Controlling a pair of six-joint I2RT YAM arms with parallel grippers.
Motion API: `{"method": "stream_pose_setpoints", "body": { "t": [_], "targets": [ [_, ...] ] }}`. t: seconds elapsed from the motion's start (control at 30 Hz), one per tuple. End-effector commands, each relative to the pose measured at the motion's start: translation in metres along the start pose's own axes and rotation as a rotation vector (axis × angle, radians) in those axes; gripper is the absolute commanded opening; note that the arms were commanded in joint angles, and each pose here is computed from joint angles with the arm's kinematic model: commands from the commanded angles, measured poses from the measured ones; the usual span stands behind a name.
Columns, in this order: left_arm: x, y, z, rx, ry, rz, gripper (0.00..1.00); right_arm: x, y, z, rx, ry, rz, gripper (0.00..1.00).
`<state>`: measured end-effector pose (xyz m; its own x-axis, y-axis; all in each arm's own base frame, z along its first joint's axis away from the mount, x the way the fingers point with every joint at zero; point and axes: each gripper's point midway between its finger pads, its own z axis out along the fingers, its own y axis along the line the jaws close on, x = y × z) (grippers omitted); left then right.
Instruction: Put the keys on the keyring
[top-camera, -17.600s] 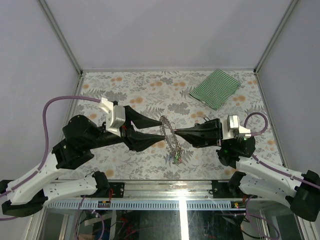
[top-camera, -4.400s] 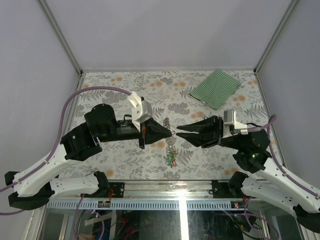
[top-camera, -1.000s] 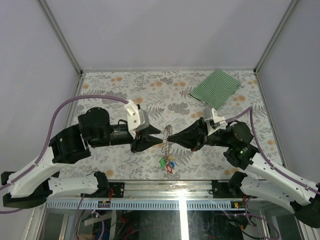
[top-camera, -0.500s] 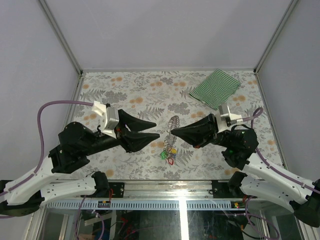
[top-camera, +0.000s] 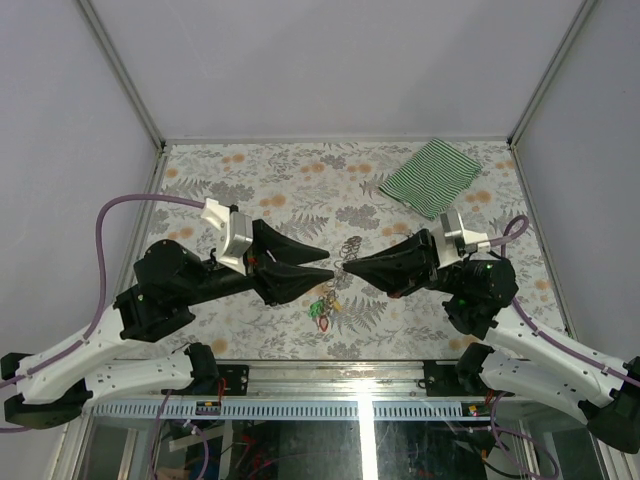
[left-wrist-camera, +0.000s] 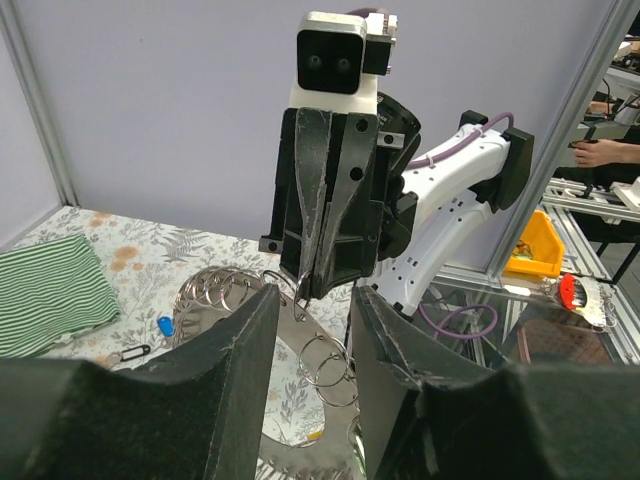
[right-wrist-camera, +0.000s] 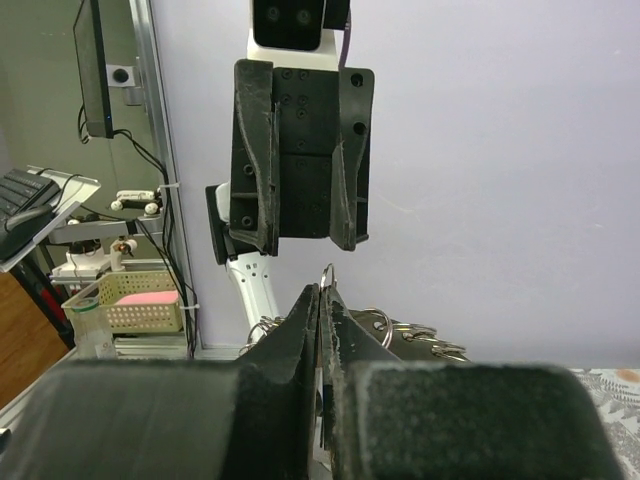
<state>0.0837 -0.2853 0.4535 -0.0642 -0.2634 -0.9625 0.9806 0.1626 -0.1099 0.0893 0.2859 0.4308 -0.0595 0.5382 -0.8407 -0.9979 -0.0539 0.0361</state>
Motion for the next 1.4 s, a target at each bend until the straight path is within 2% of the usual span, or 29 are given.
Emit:
{"method": "stream_pose_setpoints", "body": {
  "t": [0.0, 0.2, 0.57, 1.37],
  "targets": [
    [-0.016, -0.011, 0.001, 0.050, -0.064, 0.003, 0.35, -0.042, 0.022, 0.007, -0.091, -0.119, -0.116, 0.00],
    [-0.013, -0.013, 0.004, 0.069, -0.053, 0.004, 0.31, -0.044, 0.024, 0.006, -0.101, -0.121, -0.132, 0.00],
    [-0.008, -0.016, 0.007, 0.094, -0.038, -0.004, 0.31, -0.051, 0.032, 0.006, -0.131, -0.143, -0.139, 0.00],
    [-0.005, -0.016, 0.016, 0.108, -0.028, -0.009, 0.20, -0.054, 0.037, 0.005, -0.152, -0.154, -0.134, 0.00]
  ]
}}
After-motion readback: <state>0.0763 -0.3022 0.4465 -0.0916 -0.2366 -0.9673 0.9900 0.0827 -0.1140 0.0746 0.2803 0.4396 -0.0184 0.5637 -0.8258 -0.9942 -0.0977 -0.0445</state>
